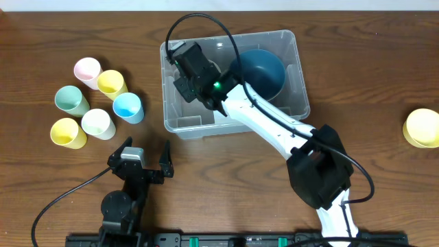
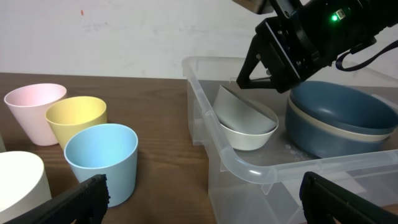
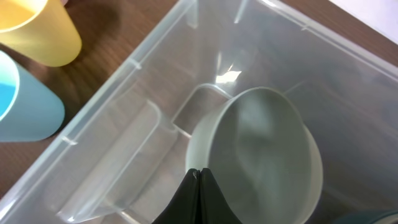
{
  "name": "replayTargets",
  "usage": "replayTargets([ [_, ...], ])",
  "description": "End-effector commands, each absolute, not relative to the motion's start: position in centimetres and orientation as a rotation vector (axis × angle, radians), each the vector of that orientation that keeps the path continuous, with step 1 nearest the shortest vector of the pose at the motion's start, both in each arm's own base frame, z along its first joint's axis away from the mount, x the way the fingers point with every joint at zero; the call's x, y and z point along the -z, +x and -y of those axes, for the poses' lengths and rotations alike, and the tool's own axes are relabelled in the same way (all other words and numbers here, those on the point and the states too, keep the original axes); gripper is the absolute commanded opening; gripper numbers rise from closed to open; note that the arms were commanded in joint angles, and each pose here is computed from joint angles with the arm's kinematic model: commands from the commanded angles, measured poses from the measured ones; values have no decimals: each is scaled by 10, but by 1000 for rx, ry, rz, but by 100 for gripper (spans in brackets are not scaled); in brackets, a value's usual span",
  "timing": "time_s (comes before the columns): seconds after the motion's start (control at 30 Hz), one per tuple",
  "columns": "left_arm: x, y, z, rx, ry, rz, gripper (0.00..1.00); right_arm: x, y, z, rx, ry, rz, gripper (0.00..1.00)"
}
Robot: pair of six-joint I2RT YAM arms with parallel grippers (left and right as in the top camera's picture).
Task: Pack container
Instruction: 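Carry the grey bowl to the bin and lower it onto the white bowl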
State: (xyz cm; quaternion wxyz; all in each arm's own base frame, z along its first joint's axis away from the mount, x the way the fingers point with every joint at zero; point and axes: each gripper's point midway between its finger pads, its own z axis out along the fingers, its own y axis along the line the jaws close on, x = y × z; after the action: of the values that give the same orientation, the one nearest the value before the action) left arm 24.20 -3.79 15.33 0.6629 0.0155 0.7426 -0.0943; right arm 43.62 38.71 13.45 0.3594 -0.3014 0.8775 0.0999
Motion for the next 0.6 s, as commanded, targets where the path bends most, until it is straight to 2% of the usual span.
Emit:
replayTargets([
  [0.0,-138,241,39,212,45,-1723,98,-144,453,-377,-260,-697,-2259,1],
  [0.57,-138,241,39,212,45,-1723,98,-100,446,-394,-326,-733,-2323,1],
])
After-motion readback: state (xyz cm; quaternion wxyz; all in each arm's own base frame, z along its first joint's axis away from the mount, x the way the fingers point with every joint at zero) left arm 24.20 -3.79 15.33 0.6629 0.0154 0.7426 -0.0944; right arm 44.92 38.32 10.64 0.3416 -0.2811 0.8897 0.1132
